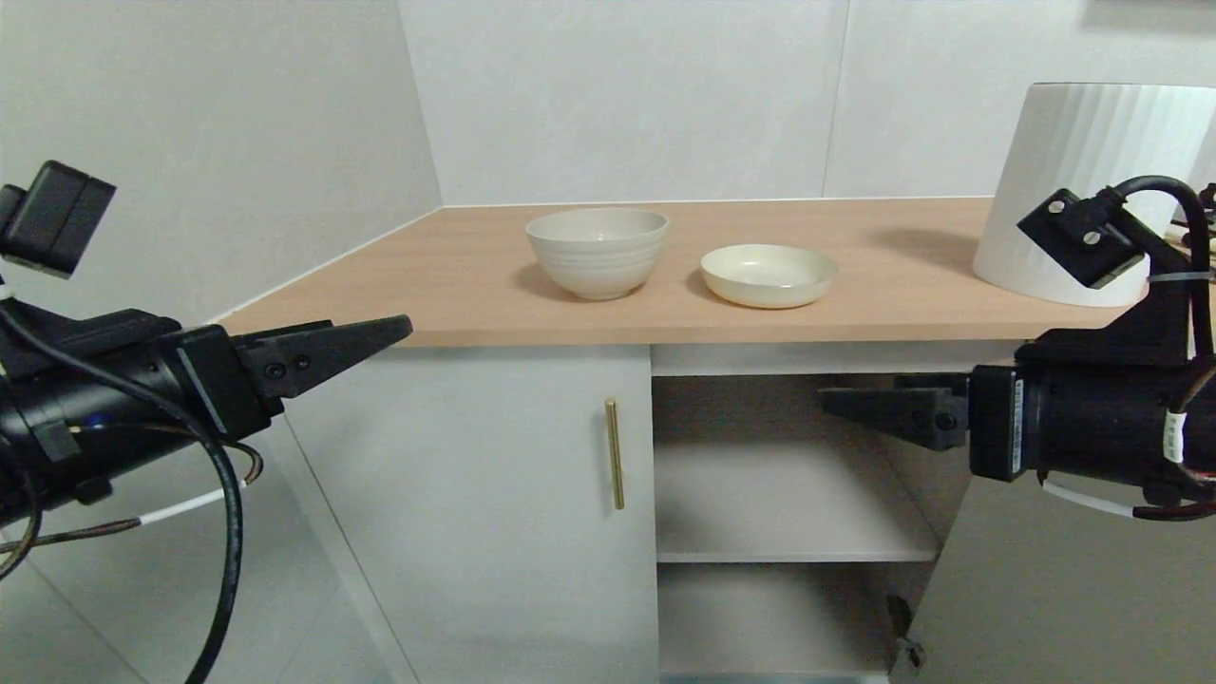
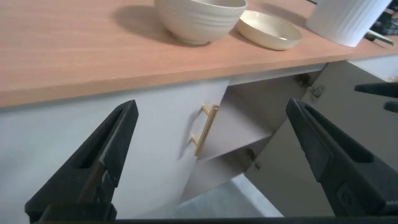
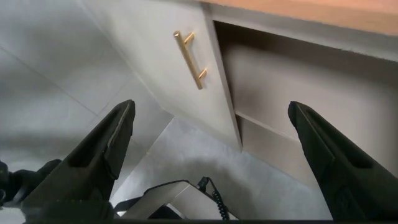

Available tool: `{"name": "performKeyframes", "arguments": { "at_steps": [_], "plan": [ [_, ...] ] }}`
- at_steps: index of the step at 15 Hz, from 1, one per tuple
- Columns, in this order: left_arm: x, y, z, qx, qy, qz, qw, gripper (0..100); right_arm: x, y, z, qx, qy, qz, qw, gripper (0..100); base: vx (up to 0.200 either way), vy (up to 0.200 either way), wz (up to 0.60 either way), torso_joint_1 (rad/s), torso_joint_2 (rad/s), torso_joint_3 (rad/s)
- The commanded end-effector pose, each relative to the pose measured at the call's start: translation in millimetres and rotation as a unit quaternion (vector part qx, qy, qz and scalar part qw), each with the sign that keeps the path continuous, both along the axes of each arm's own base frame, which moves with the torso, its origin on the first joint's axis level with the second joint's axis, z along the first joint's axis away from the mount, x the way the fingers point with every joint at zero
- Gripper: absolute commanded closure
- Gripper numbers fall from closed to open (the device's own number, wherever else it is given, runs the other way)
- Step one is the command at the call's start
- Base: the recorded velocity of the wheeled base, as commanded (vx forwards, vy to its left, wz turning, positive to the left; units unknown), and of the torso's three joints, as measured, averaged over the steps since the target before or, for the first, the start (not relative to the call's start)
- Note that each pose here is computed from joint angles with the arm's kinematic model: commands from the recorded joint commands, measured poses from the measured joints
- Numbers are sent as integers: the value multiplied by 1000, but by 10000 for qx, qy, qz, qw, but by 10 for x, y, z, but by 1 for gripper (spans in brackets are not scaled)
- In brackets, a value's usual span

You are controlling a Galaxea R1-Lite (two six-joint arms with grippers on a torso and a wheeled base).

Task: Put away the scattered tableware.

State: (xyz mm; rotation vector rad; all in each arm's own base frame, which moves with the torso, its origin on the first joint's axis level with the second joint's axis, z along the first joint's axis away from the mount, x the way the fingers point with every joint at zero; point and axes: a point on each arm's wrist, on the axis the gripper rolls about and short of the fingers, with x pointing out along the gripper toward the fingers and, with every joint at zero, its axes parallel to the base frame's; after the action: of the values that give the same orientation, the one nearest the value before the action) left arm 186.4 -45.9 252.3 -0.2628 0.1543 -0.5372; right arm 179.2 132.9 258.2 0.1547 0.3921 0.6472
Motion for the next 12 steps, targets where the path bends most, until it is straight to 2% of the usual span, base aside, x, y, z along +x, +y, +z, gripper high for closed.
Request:
{"name": "performKeyframes", "arguments": {
  "at_steps": [1,12],
  "plan": [
    [39,-13,-33,16,83,-11,10000,0,14,3,-16,-23,34,-12,10000,0,0,0,0,90,-188,-286],
    [175,-45,-89,45,260,-26,9996,0,87,21,-66,-87,90,-59,9999,0,0,0,0,159,-474,-298]
  ]
}}
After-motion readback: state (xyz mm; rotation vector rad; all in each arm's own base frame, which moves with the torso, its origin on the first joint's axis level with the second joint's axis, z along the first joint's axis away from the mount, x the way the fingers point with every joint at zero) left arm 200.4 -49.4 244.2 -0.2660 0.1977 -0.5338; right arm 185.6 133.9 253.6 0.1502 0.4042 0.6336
